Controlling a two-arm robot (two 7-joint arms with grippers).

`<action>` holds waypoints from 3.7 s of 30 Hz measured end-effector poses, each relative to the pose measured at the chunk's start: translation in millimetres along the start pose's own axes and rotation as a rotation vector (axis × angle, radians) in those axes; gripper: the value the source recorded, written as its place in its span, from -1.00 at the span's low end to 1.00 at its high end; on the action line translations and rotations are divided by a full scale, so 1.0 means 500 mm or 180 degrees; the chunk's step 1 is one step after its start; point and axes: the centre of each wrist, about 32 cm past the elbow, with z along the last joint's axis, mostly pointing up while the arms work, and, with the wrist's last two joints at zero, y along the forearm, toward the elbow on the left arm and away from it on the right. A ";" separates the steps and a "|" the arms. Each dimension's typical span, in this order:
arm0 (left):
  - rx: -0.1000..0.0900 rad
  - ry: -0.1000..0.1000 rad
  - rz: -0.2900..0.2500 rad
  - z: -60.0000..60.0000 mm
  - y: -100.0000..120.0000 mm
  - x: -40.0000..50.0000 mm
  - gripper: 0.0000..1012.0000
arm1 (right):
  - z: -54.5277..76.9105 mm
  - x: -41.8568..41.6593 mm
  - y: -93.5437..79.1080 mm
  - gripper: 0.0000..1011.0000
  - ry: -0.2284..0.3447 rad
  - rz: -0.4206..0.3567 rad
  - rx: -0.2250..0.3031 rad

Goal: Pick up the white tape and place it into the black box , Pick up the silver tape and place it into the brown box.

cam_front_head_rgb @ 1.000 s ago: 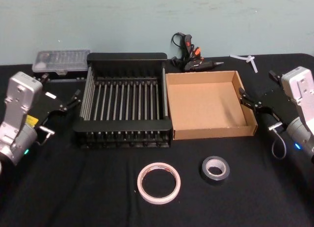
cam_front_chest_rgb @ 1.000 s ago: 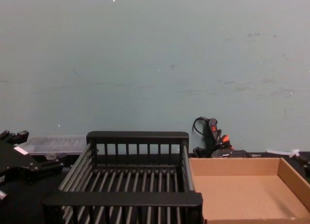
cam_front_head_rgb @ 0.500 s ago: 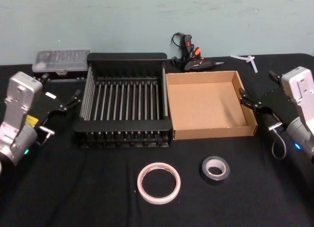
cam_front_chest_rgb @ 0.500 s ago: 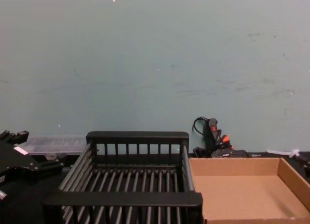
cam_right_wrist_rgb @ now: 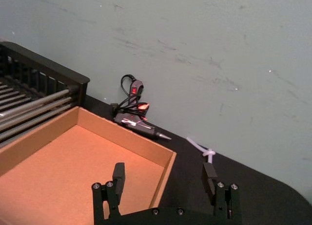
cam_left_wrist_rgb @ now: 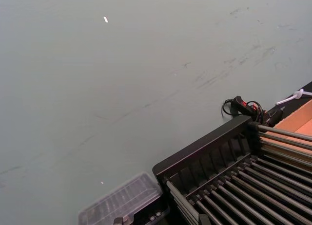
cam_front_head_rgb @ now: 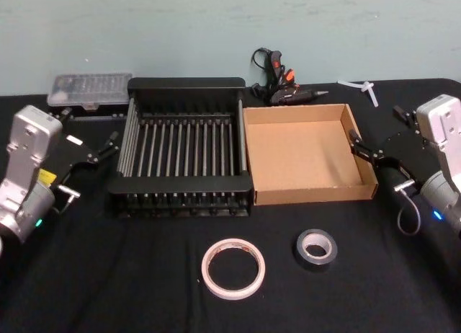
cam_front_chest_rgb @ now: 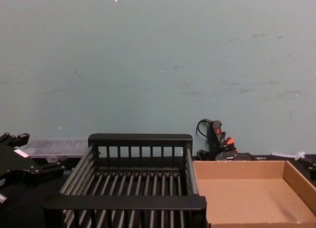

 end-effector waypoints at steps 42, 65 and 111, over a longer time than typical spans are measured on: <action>0.0000 0.0000 0.0000 0.000 0.000 0.000 0.98 | 0.125 -0.079 -0.147 0.98 0.0913 0.0726 -0.1016; 0.0000 0.0000 0.0000 0.000 0.000 0.000 0.98 | 0.118 -0.094 -0.148 0.98 0.0818 0.0954 -0.1434; 0.0000 0.0000 0.0000 0.000 0.000 0.000 0.98 | 0.093 -0.099 -0.107 0.98 0.0807 0.1004 -0.1625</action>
